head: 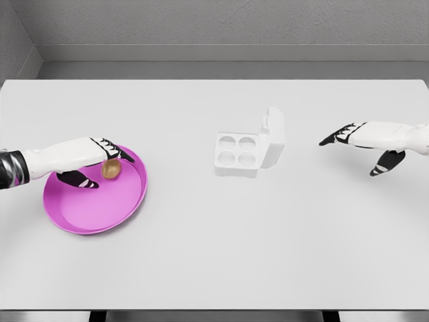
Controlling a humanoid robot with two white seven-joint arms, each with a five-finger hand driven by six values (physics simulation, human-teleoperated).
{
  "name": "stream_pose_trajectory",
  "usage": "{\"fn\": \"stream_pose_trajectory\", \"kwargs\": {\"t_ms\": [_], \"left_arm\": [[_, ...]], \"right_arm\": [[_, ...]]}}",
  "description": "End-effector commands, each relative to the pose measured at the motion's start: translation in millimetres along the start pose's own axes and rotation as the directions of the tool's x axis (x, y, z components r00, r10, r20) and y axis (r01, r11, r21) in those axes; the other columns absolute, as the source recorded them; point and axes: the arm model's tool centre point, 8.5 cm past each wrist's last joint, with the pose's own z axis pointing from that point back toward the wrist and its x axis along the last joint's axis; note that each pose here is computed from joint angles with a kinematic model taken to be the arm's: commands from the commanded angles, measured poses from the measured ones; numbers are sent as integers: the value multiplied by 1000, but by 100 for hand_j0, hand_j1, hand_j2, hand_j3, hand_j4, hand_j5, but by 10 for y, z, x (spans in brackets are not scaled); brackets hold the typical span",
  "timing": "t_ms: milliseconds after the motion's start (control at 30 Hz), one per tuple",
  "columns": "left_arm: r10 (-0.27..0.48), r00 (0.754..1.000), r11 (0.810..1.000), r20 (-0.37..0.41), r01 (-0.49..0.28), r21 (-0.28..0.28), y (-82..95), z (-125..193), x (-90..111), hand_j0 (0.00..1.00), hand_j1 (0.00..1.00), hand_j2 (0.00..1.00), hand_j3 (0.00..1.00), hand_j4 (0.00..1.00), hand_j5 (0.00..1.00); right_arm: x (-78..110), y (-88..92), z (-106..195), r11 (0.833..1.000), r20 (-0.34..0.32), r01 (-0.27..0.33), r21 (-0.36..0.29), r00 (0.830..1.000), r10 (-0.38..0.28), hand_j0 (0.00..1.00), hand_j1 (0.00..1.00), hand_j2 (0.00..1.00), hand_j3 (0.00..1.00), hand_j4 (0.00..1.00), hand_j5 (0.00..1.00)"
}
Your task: Pack egg into the box and close the box lid
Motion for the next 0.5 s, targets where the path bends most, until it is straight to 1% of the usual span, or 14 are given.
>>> {"fn": "stream_pose_trajectory", "kwargs": {"t_ms": [0, 167, 267, 300, 467], "left_arm": [[8, 1000, 1000, 0, -8, 4, -2, -2, -4, 87, 87, 87, 87, 87, 87], [5, 1000, 1000, 0, -5, 0, -15, -34, 4, 86, 86, 86, 86, 86, 86], [8, 1000, 1000, 0, -8, 2, -16, -58, -1, 86, 86, 86, 86, 86, 86], [9, 1000, 1000, 0, -9, 4, -13, -60, 0, 86, 86, 86, 86, 86, 86], [5, 1000, 1000, -2, -5, -1, -19, -59, -2, 76, 76, 76, 76, 76, 76]], "right_arm": [[-44, 21, -5, 1000, -10, 19, -2, 1000, -19, 100, 100, 100, 100, 100, 100], [-52, -3, -30, 1000, -12, 21, -7, 1000, -21, 100, 100, 100, 100, 100, 100], [-117, 10, -53, 999, -26, 41, -11, 999, -41, 100, 100, 100, 100, 100, 100], [-111, 16, -62, 999, -23, 39, -8, 999, -39, 100, 100, 100, 100, 100, 100], [-104, 6, -68, 999, -21, 37, -10, 999, -38, 100, 100, 100, 100, 100, 100]]}}
